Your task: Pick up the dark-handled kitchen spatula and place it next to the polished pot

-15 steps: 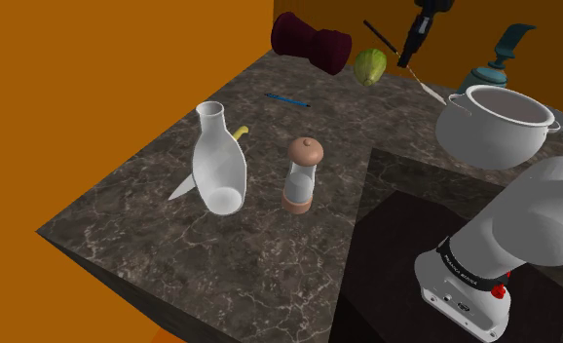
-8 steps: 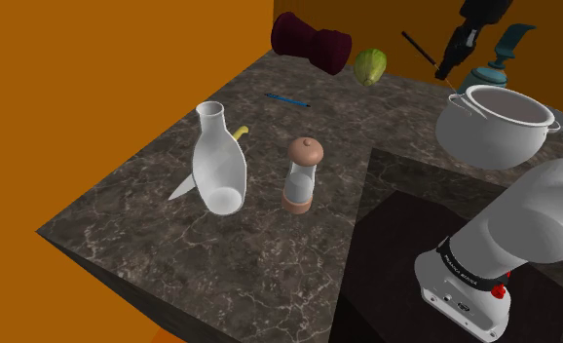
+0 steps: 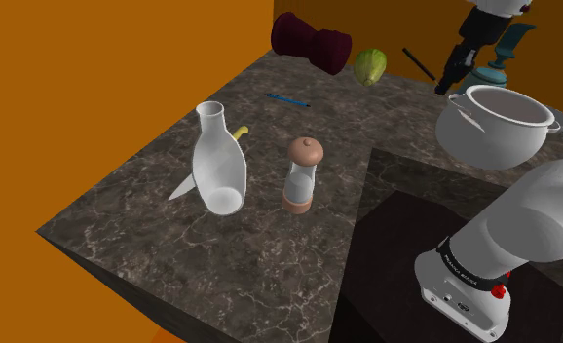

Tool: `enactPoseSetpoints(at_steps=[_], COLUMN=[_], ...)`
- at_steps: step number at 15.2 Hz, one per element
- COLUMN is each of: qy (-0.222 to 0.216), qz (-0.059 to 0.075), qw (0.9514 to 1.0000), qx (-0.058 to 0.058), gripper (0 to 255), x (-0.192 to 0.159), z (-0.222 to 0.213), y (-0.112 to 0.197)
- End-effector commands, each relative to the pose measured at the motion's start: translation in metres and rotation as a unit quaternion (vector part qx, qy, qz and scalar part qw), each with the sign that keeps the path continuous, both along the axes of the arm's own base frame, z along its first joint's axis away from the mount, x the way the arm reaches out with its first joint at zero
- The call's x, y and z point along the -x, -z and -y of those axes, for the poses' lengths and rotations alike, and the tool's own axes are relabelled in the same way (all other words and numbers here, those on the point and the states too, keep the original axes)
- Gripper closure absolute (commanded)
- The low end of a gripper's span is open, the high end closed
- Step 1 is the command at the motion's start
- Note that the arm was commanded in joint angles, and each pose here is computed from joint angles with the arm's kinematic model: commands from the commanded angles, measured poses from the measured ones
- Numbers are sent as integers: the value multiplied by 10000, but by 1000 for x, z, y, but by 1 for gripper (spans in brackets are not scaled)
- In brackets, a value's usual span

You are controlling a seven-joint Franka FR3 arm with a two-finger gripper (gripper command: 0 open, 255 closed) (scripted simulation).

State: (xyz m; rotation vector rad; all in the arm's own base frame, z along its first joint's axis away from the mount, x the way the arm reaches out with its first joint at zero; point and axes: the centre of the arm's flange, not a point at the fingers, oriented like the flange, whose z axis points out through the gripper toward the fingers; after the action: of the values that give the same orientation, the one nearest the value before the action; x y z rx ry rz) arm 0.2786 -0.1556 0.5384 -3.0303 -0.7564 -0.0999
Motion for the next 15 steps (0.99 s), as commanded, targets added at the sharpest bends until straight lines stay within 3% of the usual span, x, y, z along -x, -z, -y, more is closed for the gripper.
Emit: enactPoseSetpoints(at_steps=[1, 15], qy=[-1, -1], qz=[2, 2], qw=[10000, 10000], qx=[0, 0], gripper=[255, 255], x=[1, 1], z=[0, 0], y=[12, 86])
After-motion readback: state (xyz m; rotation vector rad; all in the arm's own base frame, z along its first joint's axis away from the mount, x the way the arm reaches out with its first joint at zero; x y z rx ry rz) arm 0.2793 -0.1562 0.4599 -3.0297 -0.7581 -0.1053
